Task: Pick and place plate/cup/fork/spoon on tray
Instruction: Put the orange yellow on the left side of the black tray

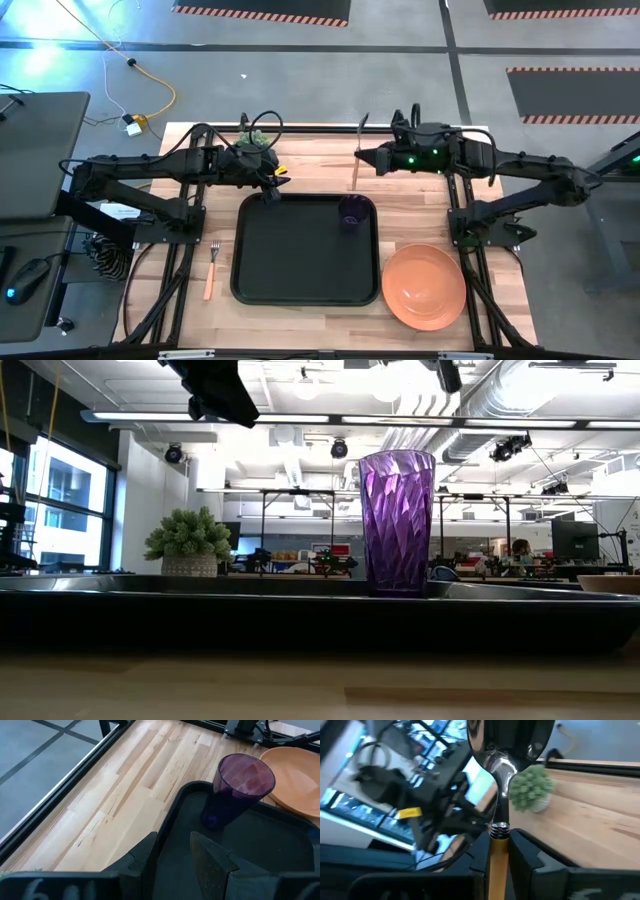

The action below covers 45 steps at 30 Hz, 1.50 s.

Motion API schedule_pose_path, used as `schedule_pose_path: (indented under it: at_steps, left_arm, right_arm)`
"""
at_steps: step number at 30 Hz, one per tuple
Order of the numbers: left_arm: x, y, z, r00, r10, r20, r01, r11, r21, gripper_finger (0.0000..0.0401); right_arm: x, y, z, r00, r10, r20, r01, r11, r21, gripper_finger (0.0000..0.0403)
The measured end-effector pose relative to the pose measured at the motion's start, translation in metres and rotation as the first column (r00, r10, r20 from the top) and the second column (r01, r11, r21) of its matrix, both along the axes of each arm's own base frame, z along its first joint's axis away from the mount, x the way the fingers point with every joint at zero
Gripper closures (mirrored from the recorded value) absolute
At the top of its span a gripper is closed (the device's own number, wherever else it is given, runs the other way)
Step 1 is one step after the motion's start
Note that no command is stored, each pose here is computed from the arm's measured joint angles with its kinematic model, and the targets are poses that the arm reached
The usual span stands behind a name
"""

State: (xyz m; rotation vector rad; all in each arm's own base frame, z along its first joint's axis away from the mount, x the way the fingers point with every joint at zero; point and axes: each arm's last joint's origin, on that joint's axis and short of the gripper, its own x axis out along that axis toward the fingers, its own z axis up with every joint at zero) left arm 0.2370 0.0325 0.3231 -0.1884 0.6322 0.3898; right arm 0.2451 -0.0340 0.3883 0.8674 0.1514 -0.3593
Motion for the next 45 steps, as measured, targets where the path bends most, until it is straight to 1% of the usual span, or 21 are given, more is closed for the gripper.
schedule_pose_path:
  at_steps: [5,8,15,22,26,31,36,38,41,45]
  left_arm:
    - [0.0,0.0,0.0,1.0,0.0,0.0,0.0,1.0,0.0,0.0293]
    - [0.0,0.0,0.0,1.0,0.003,0.002,-0.003,1.0,-0.004,0.0293]
    - [0.0,0.0,0.0,0.996,0.082,0.035,-0.078,0.992,-0.098,0.0293]
    - [0.0,0.0,0.0,0.985,0.16,0.06,-0.146,0.971,-0.191,0.0293]
    - [0.0,0.0,0.0,0.983,0.171,0.063,-0.155,0.967,-0.204,0.0293]
    - [0.0,0.0,0.0,0.978,0.195,0.069,-0.175,0.957,-0.233,0.0293]
    - [0.0,0.0,0.0,0.978,0.199,0.069,-0.178,0.955,-0.237,0.0293]
    - [0.0,0.0,0.0,0.978,0.199,0.07,-0.178,0.955,-0.237,0.0293]
    - [0.0,0.0,0.0,0.978,0.199,0.069,-0.178,0.955,-0.237,0.0293]
    - [0.0,0.0,0.0,0.978,0.199,0.068,-0.178,0.955,-0.236,0.0293]
  right_arm:
    - [0.003,0.02,0.006,0.996,0.075,0.051,-0.073,0.996,-0.044,0.0373]
    - [0.003,0.03,0.01,0.991,0.123,0.059,-0.118,0.99,-0.074,0.0373]
    - [0.001,0.05,0.021,0.974,0.211,0.08,-0.202,0.973,-0.113,0.0373]
    - [-0.003,0.067,0.031,0.953,0.289,0.087,-0.274,0.95,-0.15,0.0373]
    - [-0.003,0.075,0.035,0.943,0.324,0.073,-0.308,0.936,-0.17,0.0373]
    - [0.008,0.086,0.037,0.93,0.367,-0.009,-0.362,0.914,-0.18,0.0373]
    - [0.026,0.097,0.036,0.908,0.384,-0.169,-0.411,0.895,-0.174,0.0373]
    - [0.034,0.1,0.034,0.896,0.377,-0.234,-0.418,0.894,-0.16,0.0373]
    - [0.046,0.107,0.029,0.881,0.365,-0.3,-0.417,0.9,-0.13,0.0373]
    - [0.061,0.116,0.021,0.868,0.362,-0.34,-0.415,0.904,-0.097,0.0372]
